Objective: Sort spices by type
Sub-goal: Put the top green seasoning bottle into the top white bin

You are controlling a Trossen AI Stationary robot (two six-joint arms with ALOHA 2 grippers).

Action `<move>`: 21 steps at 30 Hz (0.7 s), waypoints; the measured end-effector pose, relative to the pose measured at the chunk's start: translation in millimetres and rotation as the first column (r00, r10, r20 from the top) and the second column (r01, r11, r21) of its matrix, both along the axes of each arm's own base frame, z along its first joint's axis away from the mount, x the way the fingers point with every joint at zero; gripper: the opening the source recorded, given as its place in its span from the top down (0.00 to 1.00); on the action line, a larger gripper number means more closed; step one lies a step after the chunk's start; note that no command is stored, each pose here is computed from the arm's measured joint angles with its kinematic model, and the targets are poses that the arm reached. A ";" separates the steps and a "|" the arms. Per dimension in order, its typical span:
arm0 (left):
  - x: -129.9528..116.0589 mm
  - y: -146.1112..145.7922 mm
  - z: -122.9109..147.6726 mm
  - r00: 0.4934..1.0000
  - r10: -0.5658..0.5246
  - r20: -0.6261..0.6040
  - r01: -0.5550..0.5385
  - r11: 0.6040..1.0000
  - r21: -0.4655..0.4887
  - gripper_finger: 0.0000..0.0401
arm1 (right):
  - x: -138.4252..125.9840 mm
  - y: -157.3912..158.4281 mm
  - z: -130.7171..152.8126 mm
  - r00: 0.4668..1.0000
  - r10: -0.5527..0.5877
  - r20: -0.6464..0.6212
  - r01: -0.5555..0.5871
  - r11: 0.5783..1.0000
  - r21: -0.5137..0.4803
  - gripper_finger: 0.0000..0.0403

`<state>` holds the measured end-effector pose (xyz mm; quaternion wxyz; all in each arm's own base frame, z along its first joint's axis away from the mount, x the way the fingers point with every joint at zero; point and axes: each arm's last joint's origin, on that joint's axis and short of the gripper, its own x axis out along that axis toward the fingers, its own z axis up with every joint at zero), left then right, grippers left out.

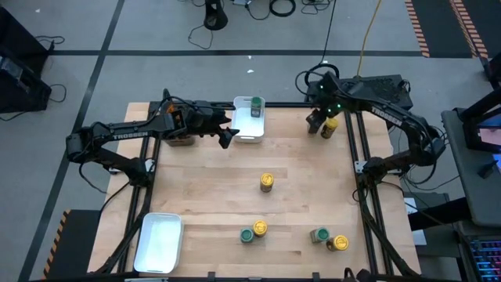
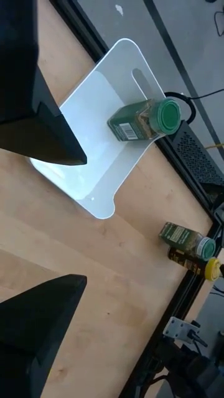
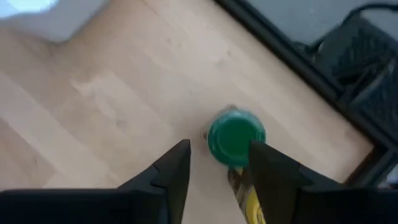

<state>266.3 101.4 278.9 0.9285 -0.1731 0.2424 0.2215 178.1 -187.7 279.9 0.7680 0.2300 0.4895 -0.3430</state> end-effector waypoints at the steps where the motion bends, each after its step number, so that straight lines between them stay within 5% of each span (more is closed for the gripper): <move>1: 0.0 0.0 0.0 1.000 0.000 0.000 0.000 1.000 0.000 0.24 | 0.8 -1.5 -0.8 1.000 -0.001 0.002 0.001 1.000 -0.004 0.59; 12: 0.0 0.0 0.0 1.000 0.005 0.004 -0.005 1.000 -0.009 0.24 | 4.0 -25.2 -27.2 0.996 -0.065 -0.055 0.068 0.996 0.060 0.26; 21: -0.1 0.0 -0.1 1.000 0.006 0.002 -0.006 1.000 -0.009 0.24 | 8.2 -29.9 -38.3 0.995 -0.054 -0.084 0.061 0.994 0.088 0.20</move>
